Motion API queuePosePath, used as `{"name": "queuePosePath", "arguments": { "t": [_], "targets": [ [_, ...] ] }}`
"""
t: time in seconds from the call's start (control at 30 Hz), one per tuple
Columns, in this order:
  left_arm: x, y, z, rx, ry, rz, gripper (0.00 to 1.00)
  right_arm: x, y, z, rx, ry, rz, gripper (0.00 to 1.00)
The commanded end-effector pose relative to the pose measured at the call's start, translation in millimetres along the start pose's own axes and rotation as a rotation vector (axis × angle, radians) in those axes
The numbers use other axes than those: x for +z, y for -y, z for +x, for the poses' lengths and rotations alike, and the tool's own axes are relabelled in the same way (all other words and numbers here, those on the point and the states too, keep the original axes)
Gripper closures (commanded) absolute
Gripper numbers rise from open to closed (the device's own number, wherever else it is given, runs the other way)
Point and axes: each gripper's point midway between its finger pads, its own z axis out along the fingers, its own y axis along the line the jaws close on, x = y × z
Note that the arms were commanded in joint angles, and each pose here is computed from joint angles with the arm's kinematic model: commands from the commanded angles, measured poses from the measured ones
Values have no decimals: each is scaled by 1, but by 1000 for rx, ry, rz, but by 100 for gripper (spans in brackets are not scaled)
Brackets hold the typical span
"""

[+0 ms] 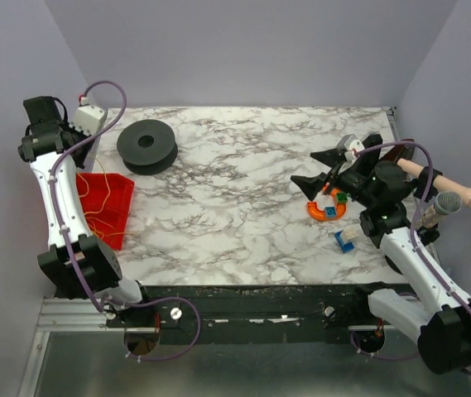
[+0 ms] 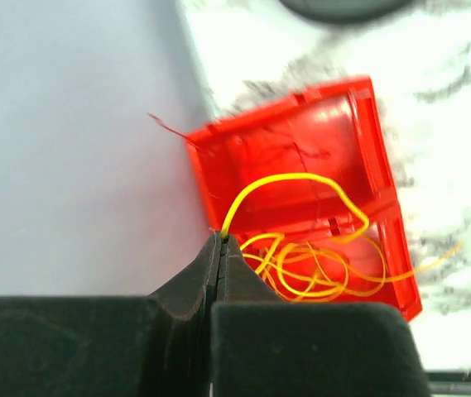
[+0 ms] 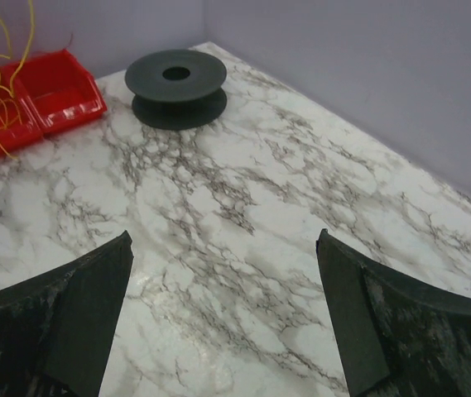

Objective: Wrap the cables

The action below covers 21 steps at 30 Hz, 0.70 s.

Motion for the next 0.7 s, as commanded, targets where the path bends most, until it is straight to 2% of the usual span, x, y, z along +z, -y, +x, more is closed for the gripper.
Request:
{"name": "queuePosePath", "arguments": {
  "t": [0.0,0.17,0.3,0.4,0.47,0.57,0.63,0.67],
  "targets": [
    [-88,-31,-71,-102,308,-199,100,-2,-25,-62,45,115,-115,0],
    [-191,-41,-132,-145,584,-296,100,-13,-53,-125,69,258,-251,0],
    [-274,-29,-173,-186,879,-342,100,-25,-69,-168,49,366,-303,0],
    [-328,-1,-202,-212,1085,-221,100,-30,-82,-194,35,425,-342,0],
    [-352,16,-218,-243,1168,-92,100,-32,-91,-210,25,456,-370,0],
    [-362,58,-240,-236,1225,141,100,-28,-108,-230,8,477,-409,0],
    [-333,93,-252,-217,1165,241,100,-16,-112,-237,7,462,-399,0],
    [-302,114,-256,-219,1092,270,100,-7,-111,-237,18,444,-374,0]
  ]
}}
